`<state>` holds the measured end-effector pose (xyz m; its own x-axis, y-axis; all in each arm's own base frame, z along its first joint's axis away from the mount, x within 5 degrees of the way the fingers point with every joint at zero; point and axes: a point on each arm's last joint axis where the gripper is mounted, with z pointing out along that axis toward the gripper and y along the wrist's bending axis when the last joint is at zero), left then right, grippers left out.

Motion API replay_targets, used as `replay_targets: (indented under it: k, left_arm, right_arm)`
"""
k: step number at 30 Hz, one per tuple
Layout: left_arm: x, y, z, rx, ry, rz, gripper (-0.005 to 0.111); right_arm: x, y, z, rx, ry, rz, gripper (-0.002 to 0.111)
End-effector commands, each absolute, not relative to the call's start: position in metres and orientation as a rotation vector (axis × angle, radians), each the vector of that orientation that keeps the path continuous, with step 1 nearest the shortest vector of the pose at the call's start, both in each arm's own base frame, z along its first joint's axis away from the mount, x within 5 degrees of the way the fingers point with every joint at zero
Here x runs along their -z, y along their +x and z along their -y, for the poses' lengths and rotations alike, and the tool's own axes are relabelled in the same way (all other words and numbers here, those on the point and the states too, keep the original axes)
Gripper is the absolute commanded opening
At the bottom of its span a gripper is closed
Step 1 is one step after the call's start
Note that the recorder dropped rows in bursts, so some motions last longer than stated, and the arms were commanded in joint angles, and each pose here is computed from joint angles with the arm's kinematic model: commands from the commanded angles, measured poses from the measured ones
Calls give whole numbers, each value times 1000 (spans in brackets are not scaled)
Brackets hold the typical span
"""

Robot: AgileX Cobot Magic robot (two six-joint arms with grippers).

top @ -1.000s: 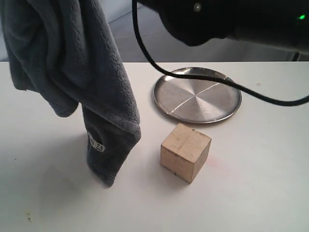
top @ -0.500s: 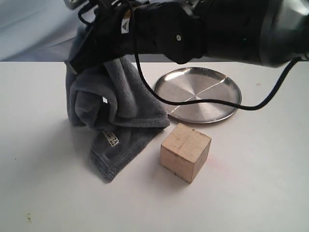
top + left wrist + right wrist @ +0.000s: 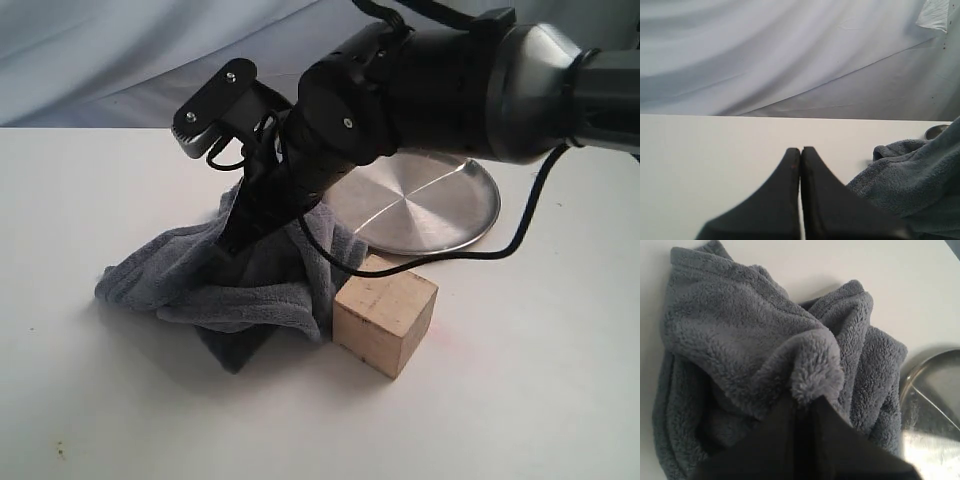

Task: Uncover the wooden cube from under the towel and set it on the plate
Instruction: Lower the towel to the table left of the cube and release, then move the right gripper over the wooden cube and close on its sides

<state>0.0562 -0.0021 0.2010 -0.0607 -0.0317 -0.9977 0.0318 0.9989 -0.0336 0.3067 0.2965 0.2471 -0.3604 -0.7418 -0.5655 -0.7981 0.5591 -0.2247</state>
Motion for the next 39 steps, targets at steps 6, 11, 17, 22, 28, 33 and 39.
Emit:
replay_targets:
  k: [6, 11, 17, 22, 28, 33, 39]
  left_arm:
    - [-200, 56, 2, 54, -1, -1629, 1]
    - [-200, 56, 2, 52, 0, -1629, 1]
    - [-200, 56, 2, 52, 0, -1629, 1]
    - [-200, 56, 2, 54, -1, -1629, 1]
    - [-200, 56, 2, 54, -1, -1629, 1]
    - [-200, 56, 2, 54, -1, -1629, 1]
    - [-200, 56, 2, 54, -1, -1629, 1]
  right_arm:
    - [-230, 304, -291, -131, -1202, -2173, 0]
    - [-230, 304, -292, -162, -1178, -2177, 6]
    - [-232, 301, -296, -253, -1107, -2213, 53]
    - [-253, 298, -292, -279, -1073, -2162, 77]
    - [-306, 277, -269, -259, -1065, -2081, 78]
    - [-320, 250, -229, -161, -1105, -2132, 78]
    - [-289, 244, -172, -97, -1000, -2317, 78]
